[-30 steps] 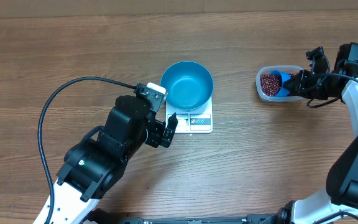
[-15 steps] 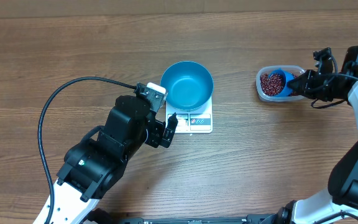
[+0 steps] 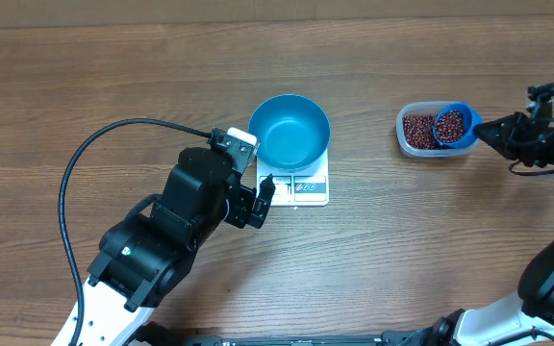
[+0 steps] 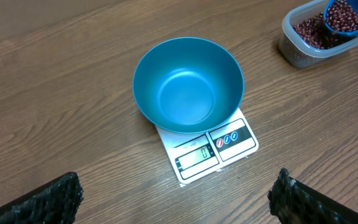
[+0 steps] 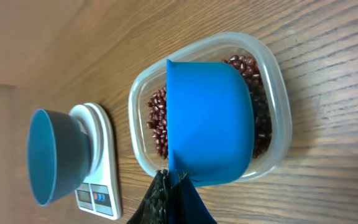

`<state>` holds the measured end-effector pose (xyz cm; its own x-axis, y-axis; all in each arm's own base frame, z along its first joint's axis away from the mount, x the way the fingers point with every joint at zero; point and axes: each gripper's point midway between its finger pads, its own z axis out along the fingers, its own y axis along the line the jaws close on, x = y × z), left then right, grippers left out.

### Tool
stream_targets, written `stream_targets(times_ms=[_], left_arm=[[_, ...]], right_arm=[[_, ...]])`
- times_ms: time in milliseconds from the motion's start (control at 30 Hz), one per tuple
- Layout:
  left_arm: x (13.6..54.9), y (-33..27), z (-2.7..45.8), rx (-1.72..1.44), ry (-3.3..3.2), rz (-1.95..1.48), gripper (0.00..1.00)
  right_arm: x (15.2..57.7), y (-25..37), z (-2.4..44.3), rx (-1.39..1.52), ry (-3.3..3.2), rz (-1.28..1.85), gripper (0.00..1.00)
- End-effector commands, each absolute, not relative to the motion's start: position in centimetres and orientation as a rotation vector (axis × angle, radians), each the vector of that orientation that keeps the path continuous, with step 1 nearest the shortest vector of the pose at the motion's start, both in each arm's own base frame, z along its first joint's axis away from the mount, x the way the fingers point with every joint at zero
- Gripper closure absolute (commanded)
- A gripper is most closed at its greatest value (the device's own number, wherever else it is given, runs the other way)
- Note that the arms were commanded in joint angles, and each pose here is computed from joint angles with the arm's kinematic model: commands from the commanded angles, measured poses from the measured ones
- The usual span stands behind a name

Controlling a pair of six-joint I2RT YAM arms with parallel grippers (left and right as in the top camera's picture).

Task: Scoop item into bowl and weigh 150g on scale
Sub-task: 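Scoop beans and lift the filled scoop with the right gripper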

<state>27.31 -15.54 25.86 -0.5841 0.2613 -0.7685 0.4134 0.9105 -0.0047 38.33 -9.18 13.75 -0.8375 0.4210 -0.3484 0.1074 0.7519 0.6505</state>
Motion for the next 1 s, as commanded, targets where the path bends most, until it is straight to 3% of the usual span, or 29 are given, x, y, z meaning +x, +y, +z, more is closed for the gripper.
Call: stream_targets(times_ms=[0,633,967], left_arm=[[27.3,-15.6,26.2,0.465,2.219,-0.247,0.0],[27.3,-15.6,26.2,0.465,2.219,-0.247,0.0],[27.3,-15.6,26.2,0.465,2.219,-0.247,0.0]], right_arm=[[37.8,-8.9,14.1,0.429,2.438,0.959,0.96],[38.4,-6.7,17.4,0.414,2.27,1.235,0.96],[38.6,-4.4,22.4,0.27,2.011,1.521,0.96]])
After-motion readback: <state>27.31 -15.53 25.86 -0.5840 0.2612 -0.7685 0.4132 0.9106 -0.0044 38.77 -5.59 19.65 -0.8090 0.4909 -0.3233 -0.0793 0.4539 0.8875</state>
